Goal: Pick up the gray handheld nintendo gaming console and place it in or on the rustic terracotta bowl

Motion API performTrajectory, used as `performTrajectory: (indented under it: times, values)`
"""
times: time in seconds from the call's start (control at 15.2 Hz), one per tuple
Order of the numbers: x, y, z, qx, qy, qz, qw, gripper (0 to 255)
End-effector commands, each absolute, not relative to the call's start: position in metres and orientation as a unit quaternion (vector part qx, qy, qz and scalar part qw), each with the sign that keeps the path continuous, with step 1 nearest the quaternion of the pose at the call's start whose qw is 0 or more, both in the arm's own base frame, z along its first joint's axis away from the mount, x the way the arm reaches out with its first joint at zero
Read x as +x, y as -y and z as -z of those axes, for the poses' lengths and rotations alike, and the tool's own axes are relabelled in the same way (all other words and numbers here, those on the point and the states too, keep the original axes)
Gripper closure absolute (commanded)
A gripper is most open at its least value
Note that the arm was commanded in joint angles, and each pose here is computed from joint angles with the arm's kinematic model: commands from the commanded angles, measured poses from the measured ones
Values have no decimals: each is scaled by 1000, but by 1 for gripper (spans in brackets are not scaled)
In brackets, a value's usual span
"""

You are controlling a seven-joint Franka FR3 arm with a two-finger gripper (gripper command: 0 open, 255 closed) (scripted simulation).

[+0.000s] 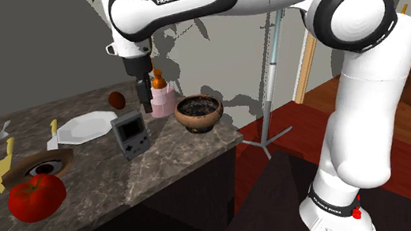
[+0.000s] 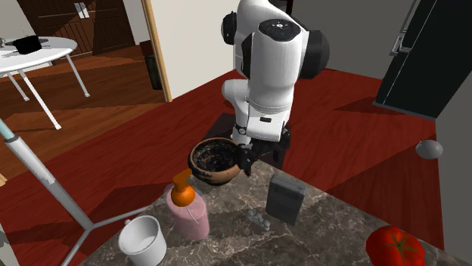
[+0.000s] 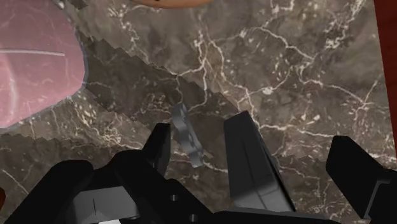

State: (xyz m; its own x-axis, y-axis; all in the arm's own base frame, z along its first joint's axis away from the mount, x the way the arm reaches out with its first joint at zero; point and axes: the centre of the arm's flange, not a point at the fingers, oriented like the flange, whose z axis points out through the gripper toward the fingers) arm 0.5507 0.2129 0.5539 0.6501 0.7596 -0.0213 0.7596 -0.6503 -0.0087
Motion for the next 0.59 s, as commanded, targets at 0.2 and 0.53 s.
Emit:
performTrajectory:
  times: [0.2, 0.53]
  values:
    - [565, -245, -549, 890, -456, 5, -8, 0]
    - [564, -245, -523, 890, -456, 5, -8, 0]
